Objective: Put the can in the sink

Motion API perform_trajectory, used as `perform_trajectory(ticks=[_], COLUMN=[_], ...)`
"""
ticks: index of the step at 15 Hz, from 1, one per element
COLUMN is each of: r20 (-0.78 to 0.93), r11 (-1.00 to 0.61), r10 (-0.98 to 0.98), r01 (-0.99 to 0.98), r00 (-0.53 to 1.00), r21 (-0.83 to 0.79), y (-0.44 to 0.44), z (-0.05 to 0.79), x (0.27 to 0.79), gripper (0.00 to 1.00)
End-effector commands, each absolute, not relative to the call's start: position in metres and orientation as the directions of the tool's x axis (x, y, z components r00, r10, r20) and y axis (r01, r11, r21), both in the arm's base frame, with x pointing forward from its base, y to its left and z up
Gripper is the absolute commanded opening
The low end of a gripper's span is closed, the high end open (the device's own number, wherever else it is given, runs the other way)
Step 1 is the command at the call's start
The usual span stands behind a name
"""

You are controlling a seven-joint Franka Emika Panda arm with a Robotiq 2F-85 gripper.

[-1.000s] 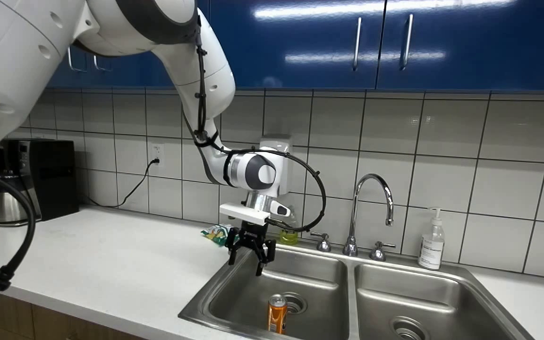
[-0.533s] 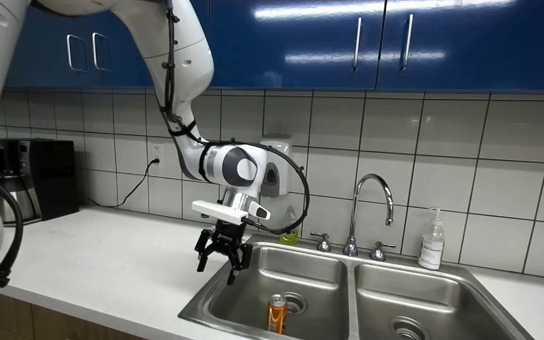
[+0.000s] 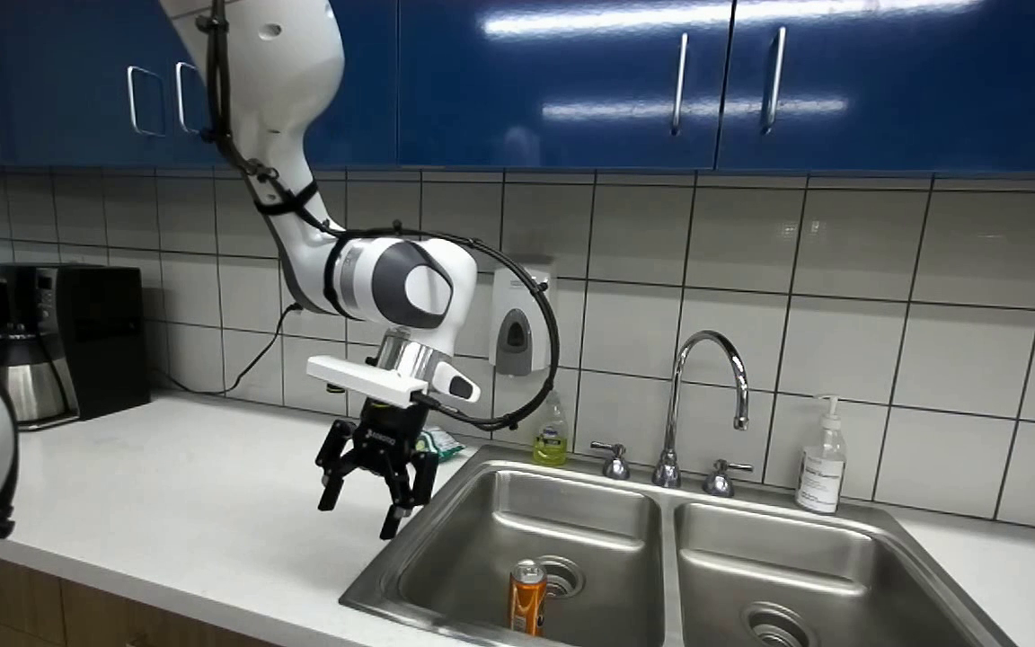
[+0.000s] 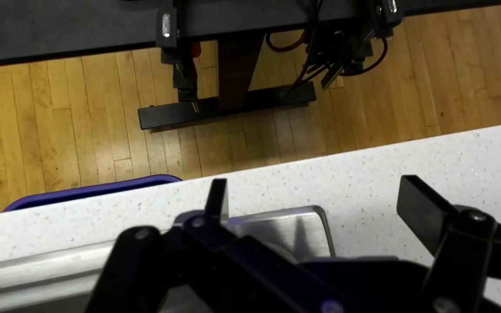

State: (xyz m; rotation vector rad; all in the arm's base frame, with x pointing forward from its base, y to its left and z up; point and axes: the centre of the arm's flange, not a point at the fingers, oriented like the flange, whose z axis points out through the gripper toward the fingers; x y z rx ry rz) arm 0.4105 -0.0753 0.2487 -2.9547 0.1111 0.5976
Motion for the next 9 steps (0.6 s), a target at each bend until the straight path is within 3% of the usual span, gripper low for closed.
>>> perform_trajectory(ticks=[1,2,9], r20=[-0.382,-0.386,-0.374], r11=[-0.991,-0.989,-0.989], r10=[-0.048,-0.043,-0.039], r01=[-0.093,-0.092,-0.089], r00=[0.923,0.922,0.926], r21=[-0.1,-0.112,-0.116], y=[-0.063,-0.071,-0.067], z=[0.279,0.258,0.267], x=[0.373,0.397,0.383], gripper=[1.0,1.0,1.0])
